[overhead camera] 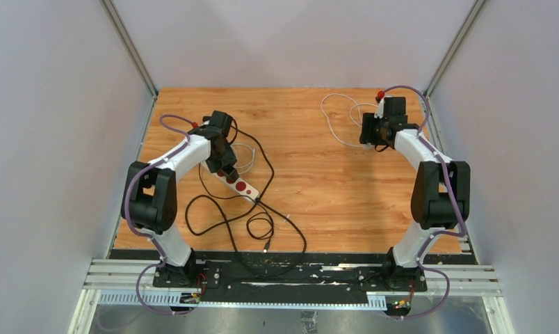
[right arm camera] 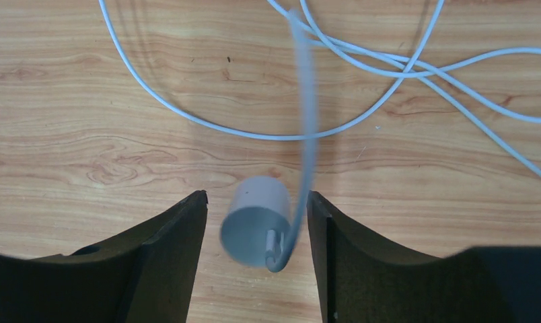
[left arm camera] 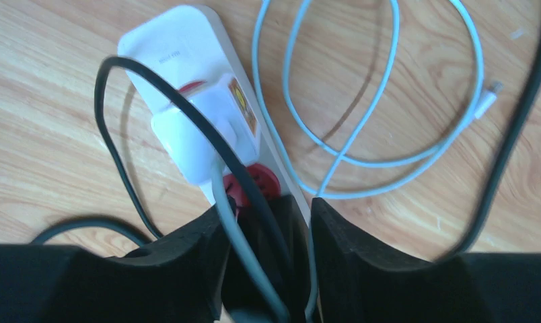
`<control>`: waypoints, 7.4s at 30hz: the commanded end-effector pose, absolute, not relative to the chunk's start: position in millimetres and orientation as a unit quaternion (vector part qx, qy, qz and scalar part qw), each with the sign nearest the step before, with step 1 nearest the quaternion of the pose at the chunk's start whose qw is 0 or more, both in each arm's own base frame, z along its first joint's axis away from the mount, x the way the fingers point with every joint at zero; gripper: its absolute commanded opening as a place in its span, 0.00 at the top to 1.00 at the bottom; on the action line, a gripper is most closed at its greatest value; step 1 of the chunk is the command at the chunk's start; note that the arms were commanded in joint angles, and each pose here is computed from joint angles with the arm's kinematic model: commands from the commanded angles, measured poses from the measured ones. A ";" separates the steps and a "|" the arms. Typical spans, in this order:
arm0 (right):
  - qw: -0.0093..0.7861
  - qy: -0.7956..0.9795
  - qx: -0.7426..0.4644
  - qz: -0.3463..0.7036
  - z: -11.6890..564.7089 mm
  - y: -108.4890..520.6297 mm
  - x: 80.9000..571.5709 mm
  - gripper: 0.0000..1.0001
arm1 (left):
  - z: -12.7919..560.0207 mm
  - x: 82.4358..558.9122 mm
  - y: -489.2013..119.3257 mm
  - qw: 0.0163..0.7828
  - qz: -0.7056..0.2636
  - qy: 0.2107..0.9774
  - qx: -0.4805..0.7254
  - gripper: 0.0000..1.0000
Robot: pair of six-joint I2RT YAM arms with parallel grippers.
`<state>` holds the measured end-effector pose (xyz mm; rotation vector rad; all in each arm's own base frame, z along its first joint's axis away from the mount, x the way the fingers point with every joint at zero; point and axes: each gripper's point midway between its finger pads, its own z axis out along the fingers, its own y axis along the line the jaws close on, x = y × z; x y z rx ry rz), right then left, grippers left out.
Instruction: Pull the plug off the socket
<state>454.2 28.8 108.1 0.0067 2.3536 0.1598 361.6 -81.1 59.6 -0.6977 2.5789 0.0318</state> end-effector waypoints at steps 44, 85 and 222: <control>0.476 0.697 -0.470 0.258 130.1 501.6 326.0 0.15 | 112.5 328.9 9.5 0.351 -0.091 0.857 -0.365 0.00; 0.353 0.672 -0.596 0.261 75.2 430.8 321.0 1.00 | 204.2 360.9 -83.6 0.502 -0.326 0.801 0.023 0.00; 0.409 0.682 -0.605 0.038 54.1 388.5 309.0 1.00 | -4.3 270.3 -89.9 0.282 0.008 0.959 -0.033 1.00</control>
